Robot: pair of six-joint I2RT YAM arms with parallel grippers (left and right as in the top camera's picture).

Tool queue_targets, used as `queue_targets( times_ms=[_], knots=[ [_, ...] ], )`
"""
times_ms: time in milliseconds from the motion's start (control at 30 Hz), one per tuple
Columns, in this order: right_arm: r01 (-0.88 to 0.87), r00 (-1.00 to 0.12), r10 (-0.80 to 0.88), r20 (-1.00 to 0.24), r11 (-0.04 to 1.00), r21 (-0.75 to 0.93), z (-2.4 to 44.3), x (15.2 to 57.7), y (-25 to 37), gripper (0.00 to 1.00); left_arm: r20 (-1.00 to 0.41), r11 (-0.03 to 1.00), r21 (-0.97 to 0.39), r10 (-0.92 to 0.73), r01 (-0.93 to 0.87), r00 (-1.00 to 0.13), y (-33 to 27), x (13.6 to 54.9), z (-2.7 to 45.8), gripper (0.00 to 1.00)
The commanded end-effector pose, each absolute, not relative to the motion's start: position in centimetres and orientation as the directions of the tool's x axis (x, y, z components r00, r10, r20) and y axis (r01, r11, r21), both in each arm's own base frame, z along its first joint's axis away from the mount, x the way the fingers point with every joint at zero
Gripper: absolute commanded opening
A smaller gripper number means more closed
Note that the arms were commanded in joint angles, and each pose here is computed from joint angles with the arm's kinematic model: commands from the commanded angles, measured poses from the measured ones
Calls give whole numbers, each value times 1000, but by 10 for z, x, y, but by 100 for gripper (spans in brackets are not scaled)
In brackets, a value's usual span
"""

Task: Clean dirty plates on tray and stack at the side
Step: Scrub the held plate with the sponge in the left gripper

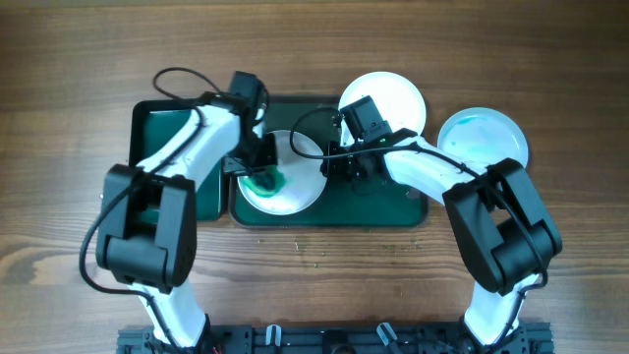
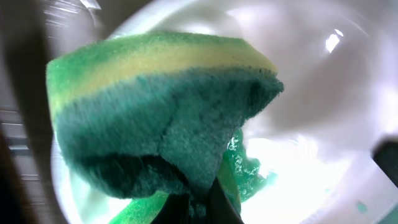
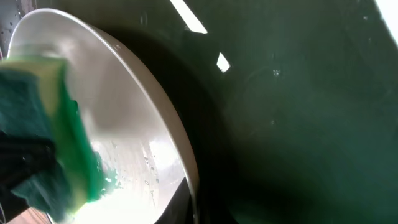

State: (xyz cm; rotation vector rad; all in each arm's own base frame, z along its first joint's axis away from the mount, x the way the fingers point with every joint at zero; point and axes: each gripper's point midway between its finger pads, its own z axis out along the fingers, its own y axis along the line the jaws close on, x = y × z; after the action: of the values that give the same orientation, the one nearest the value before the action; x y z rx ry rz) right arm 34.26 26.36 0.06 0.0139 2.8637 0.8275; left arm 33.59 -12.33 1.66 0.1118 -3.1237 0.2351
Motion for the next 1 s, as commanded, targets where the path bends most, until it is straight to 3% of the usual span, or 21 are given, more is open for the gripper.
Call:
queue_targets(
  times_ms=[0,100,233,300,367,500,667,800,900,967],
  knots=[
    [-7,-990,64,-127,870,492,-16,341,255,4,87,959,-283,49,23,-995,-174,311,5,4],
    [-6,-990,63,-124,871,491,-17,340,255,4,78,924,-377,95,59,-992,-193,310,11,4],
    [-22,-990,49,-131,872,489,-17,340,255,4,60,926,-374,72,45,-996,-187,318,11,4],
    [-23,-990,48,-131,872,489,-17,340,255,4,48,958,-286,6,-8,-999,-165,326,5,4],
    [-23,-990,48,-131,872,489,-17,340,255,4,16,986,-96,-135,-136,-991,-126,334,-1,4],
    [-1,-991,63,-114,874,486,-18,340,249,4,-100,913,243,-313,-328,-945,-57,333,4,4],
    [36,-992,89,-91,880,473,-20,341,236,4,-99,899,285,-317,-332,-943,-52,327,6,4],
    [35,-992,88,-91,881,472,-21,342,234,4,28,971,125,-208,-203,-978,-90,316,0,4],
    [34,-992,87,-91,881,472,-21,342,234,4,125,978,-207,-12,-38,-992,-151,307,3,4],
    [35,-992,87,-89,881,471,-21,341,234,4,113,890,-452,130,65,-985,-191,303,18,4]
  ],
)
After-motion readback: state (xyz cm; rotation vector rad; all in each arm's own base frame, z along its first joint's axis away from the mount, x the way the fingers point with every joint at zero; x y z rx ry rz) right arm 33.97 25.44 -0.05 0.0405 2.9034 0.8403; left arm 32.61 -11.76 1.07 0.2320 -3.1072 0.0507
